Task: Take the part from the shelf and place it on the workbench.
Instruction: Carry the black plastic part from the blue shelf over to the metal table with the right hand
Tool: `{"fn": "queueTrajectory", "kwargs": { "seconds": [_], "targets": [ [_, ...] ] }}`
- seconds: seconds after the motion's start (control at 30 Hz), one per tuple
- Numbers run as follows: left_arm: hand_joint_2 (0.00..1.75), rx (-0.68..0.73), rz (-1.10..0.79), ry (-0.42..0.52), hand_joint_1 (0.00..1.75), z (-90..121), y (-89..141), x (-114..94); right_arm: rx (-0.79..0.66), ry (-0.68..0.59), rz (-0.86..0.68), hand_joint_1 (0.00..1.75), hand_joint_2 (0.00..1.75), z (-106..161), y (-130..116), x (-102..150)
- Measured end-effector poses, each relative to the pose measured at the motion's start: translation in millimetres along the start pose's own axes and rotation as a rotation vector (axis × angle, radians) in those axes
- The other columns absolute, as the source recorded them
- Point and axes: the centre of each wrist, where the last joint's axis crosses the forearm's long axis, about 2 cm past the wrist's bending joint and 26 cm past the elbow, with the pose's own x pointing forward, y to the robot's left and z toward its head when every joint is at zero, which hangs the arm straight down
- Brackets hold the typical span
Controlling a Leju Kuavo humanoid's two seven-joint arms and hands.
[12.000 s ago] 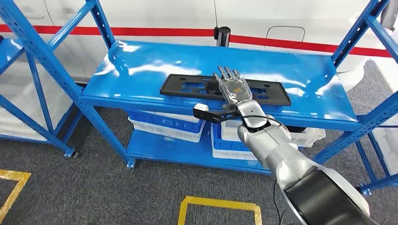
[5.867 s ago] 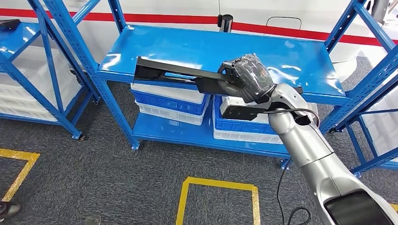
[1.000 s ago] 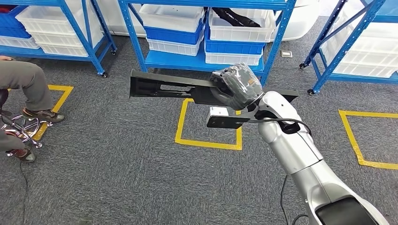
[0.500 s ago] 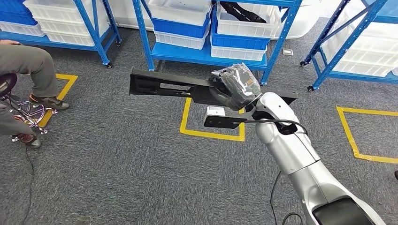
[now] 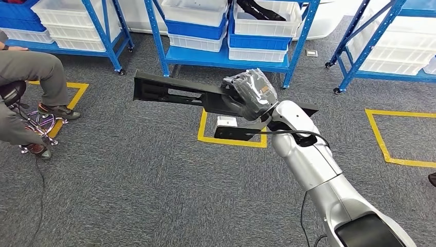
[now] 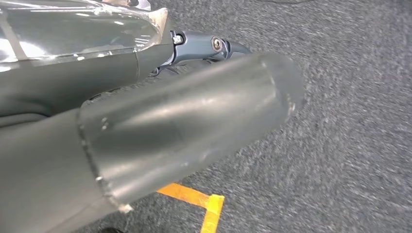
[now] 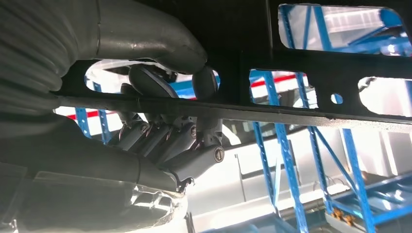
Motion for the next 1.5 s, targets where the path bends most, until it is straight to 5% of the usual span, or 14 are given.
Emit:
{"fn": "queueTrajectory", "kwargs": {
  "seconds": [1.5],
  "targets": [
    [0.00, -0.031, -0.013, -0.002, 0.00, -4, -5, 8, 0.022, 0.012, 0.119, 1.71, 1.75, 19, 8, -6]
  ]
}}
